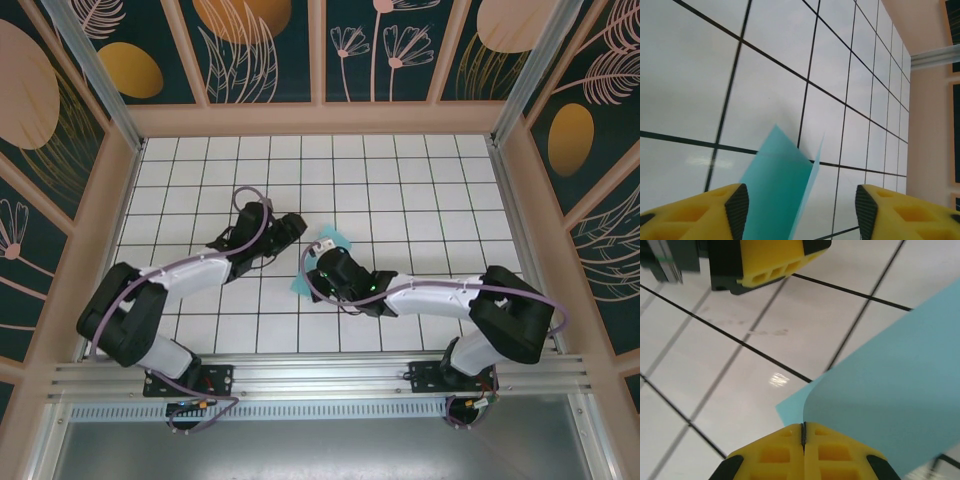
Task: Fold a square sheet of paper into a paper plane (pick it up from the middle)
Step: Fold the triangle a second time at the center of the table.
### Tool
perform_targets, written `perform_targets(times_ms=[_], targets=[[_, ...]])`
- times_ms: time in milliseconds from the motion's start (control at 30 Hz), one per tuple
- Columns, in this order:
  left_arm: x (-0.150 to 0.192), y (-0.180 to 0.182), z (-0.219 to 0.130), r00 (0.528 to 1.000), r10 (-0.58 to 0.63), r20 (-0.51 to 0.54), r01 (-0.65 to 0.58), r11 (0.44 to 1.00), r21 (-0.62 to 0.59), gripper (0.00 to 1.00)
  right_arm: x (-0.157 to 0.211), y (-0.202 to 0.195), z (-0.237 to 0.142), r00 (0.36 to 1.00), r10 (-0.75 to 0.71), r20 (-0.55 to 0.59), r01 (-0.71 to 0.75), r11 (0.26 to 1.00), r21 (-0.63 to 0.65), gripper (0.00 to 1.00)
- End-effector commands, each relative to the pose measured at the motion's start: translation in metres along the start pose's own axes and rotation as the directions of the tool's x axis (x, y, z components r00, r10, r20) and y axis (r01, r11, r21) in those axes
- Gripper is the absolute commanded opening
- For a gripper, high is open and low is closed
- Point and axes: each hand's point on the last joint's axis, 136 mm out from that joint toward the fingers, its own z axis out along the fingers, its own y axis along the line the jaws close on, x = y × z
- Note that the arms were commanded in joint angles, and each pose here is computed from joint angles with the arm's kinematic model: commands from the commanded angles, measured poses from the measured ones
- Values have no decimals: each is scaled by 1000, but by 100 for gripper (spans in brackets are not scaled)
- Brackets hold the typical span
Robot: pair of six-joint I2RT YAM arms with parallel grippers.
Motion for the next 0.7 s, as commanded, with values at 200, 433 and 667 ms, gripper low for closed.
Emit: perform_targets(times_ms=[200, 433, 667], targets=[[15, 49, -27, 997, -67, 35, 70, 993, -95, 18, -1, 31, 22, 971, 228, -74, -237, 958, -160, 0], [41, 56, -30, 993, -92, -78, 88, 994, -58, 7, 5, 30, 28, 951, 294, -96, -308, 931, -195, 0], [68, 69, -33, 983, -95, -159, 85, 994, -67, 6, 9, 27, 27, 941, 325, -99, -338, 921, -194, 0]])
